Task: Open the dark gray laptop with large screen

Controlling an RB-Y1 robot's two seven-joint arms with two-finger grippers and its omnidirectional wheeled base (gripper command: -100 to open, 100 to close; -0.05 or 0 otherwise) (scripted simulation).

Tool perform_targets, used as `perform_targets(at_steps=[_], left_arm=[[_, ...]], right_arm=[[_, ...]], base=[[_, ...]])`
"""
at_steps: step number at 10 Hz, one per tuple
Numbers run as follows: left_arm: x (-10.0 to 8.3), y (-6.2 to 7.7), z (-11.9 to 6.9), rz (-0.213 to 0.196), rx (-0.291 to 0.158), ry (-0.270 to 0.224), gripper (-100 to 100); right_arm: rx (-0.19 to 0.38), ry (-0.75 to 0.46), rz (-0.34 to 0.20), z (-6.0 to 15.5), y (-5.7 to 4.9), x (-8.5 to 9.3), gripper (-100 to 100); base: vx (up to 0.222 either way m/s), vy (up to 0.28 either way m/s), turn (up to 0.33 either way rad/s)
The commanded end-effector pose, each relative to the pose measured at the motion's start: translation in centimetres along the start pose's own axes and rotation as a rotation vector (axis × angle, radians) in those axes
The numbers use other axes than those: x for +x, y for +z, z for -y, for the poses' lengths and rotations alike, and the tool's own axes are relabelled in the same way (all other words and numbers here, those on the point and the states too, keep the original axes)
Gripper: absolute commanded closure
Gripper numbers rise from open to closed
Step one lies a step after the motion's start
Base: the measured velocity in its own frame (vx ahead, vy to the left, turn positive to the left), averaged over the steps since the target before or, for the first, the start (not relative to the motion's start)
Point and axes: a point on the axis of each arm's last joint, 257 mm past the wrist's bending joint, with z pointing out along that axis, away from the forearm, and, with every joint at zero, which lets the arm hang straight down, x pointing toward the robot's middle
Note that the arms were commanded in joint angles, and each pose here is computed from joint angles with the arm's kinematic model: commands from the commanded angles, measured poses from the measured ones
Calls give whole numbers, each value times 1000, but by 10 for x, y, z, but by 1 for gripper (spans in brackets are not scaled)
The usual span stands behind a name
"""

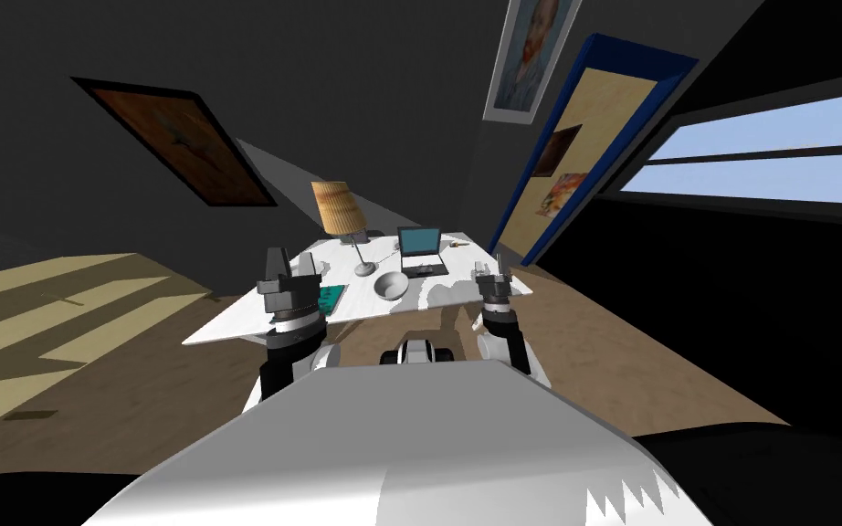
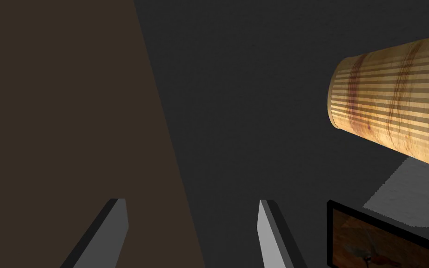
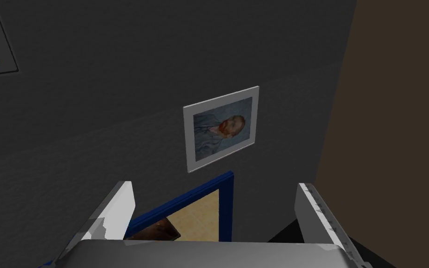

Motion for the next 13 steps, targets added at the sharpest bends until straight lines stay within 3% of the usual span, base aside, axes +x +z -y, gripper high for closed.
perform_targets(at_steps=[1, 3, 4, 6, 7, 8, 11, 12, 13], left_arm=[[0, 0, 0, 0, 0, 0, 0], [0, 0, 0, 0, 0, 0, 0], [0, 0, 0, 0, 0, 0, 0], [0, 0, 0, 0, 0, 0, 0], [0, 0, 0, 0, 0, 0, 0], [0, 0, 0, 0, 0, 0, 0], [0, 0, 0, 0, 0, 0, 0], [0, 0, 0, 0, 0, 0, 0], [0, 0, 0, 0, 0, 0, 0]], right_arm=[[84, -63, -94, 33, 3, 18, -100], [156, -118, -168, 63, 3, 29, -100], [156, -129, -174, 63, 2, 31, -100], [231, -203, -252, 95, 0, 39, -100], [231, -212, -257, 96, -1, 40, -100], [269, -258, -297, 112, -3, 43, -100], [345, -367, -375, 146, -8, 42, -100], [345, -374, -378, 146, -8, 42, -100], [383, -435, -414, 163, -12, 38, -100]], base=[[-42, 75, 188], [-36, 93, 212], [-24, 79, 71], [-29, 76, 272], [-16, 68, -44], [-22, 64, 159], [-28, 76, 194], [-13, 54, 88], [-7, 66, 174]])
